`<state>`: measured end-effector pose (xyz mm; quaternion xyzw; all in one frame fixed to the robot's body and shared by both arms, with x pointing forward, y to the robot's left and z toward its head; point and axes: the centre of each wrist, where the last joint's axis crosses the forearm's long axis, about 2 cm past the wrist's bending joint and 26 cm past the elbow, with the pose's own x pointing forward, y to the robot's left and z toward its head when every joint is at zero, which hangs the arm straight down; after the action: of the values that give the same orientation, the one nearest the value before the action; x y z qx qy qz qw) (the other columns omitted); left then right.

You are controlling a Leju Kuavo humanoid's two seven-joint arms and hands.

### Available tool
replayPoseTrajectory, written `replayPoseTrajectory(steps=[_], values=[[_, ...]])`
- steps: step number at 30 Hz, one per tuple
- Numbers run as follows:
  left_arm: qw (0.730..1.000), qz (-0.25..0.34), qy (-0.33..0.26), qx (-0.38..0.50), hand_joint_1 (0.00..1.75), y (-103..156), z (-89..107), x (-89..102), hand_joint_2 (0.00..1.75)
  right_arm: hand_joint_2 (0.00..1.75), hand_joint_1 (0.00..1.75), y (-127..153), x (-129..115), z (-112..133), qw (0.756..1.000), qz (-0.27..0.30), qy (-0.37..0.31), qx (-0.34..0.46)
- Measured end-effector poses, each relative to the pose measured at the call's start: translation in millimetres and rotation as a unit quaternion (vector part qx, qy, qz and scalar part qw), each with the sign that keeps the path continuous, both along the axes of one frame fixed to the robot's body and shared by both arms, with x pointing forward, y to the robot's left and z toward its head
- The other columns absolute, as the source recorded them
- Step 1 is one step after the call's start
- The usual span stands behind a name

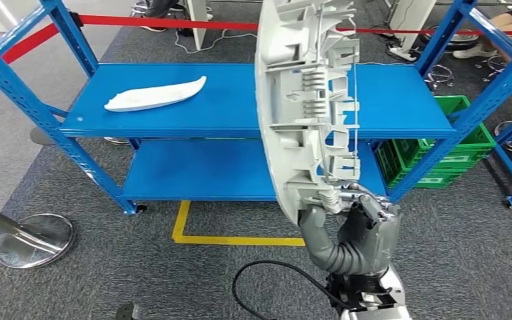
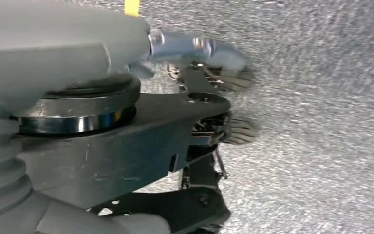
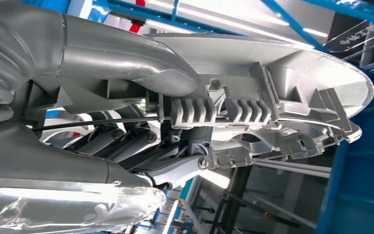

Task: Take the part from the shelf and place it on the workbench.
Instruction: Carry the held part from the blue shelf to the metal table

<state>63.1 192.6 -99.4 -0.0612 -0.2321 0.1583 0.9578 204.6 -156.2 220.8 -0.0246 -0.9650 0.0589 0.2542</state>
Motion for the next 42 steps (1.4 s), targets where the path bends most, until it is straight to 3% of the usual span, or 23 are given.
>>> replayPoseTrajectory(steps=[19, 28, 42], values=[[1.0, 0.006, -0.001, 0.0, 0.0, -0.6, 0.3, 1.2, 1.75, 1.75, 1.75, 1.9, 1.6, -0.2, 1.0, 0.0, 0.004, 0.006], [1.0, 0.008, -0.001, -0.004, 0.0, -3.0, 0.4, -1.1, 1.75, 1.75, 1.75, 7.2, 3.6, -5.8, 0.995, 0.068, 0.06, 0.046], [1.0, 0.018, 0.0, 0.0, 0.0, -2.6, 0.5, -0.1, 1.75, 1.75, 1.75, 9.9, 8.9, -4.4, 0.995, 0.04, 0.06, 0.065]])
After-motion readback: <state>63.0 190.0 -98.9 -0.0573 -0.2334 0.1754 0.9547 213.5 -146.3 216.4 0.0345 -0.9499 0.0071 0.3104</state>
